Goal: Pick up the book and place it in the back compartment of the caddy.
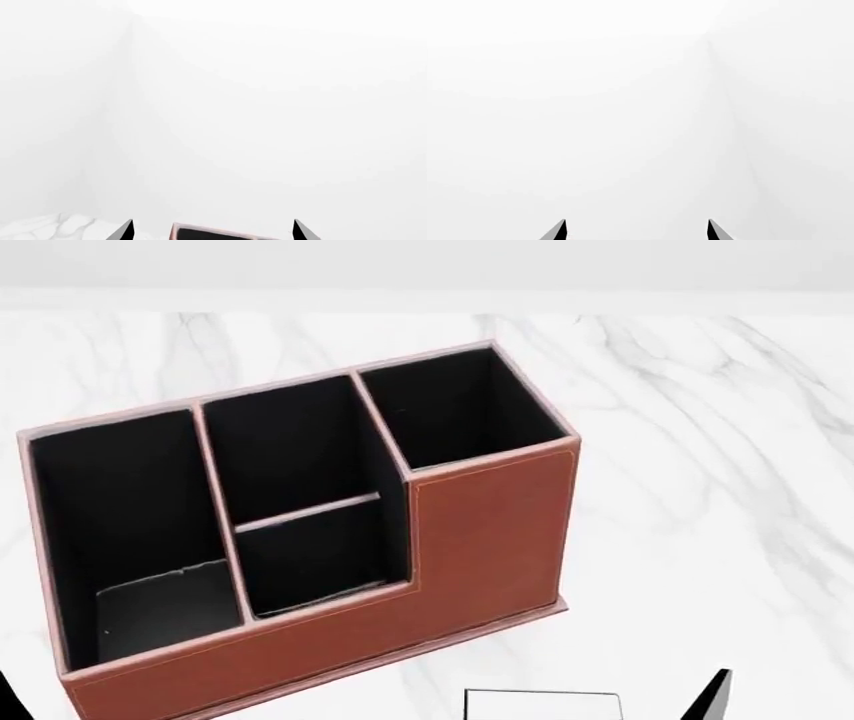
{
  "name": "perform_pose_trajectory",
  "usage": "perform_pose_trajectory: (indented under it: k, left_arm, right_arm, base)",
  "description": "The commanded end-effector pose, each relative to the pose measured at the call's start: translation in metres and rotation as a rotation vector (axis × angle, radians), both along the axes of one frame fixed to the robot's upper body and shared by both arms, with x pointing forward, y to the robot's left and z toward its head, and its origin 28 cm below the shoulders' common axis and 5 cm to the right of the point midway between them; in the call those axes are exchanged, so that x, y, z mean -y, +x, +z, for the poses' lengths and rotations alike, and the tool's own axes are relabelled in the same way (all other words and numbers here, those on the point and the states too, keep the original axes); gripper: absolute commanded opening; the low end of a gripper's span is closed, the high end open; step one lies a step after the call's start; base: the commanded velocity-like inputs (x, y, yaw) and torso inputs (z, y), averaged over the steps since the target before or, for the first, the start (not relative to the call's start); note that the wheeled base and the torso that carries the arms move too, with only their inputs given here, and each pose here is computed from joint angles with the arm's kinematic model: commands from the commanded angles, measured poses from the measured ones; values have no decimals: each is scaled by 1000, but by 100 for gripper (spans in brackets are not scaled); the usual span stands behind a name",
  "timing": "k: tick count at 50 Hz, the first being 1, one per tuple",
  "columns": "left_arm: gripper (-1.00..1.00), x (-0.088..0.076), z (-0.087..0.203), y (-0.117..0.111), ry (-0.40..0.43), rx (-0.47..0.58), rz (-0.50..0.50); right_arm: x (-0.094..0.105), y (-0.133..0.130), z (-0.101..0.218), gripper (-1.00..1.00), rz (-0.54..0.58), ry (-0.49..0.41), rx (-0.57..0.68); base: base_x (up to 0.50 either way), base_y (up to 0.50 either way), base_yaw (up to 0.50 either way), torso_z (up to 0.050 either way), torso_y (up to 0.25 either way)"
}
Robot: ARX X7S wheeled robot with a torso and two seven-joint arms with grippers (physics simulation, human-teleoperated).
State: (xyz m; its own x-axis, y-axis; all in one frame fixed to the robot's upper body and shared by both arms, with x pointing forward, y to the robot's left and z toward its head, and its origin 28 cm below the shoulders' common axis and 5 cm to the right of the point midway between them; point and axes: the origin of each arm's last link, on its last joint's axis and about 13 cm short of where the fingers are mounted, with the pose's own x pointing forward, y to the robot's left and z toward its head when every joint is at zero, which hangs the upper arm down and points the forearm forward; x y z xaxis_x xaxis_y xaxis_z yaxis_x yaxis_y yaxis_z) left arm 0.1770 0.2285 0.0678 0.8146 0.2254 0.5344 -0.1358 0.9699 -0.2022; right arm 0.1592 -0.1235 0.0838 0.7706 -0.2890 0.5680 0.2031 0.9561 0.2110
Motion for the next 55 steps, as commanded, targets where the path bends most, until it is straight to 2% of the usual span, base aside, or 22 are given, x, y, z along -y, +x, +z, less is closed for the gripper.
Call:
perform_pose_trajectory:
  k: [1,52,55]
  left_arm:
    - [100,0,0,0,1,0,0]
    - [100,1,0,-1,3,-3,-3]
    - [100,1,0,-1,3,-4,-3]
  right_arm:
    - [0,0,0,100,3,-2,5]
    - [0,0,-1,100,3,-12,9]
    - [0,1,-1,100,7,10,-3]
  base:
    - [4,0,0,0,0]
    - [50,0,0,0,0]
    - [44,0,0,0,0]
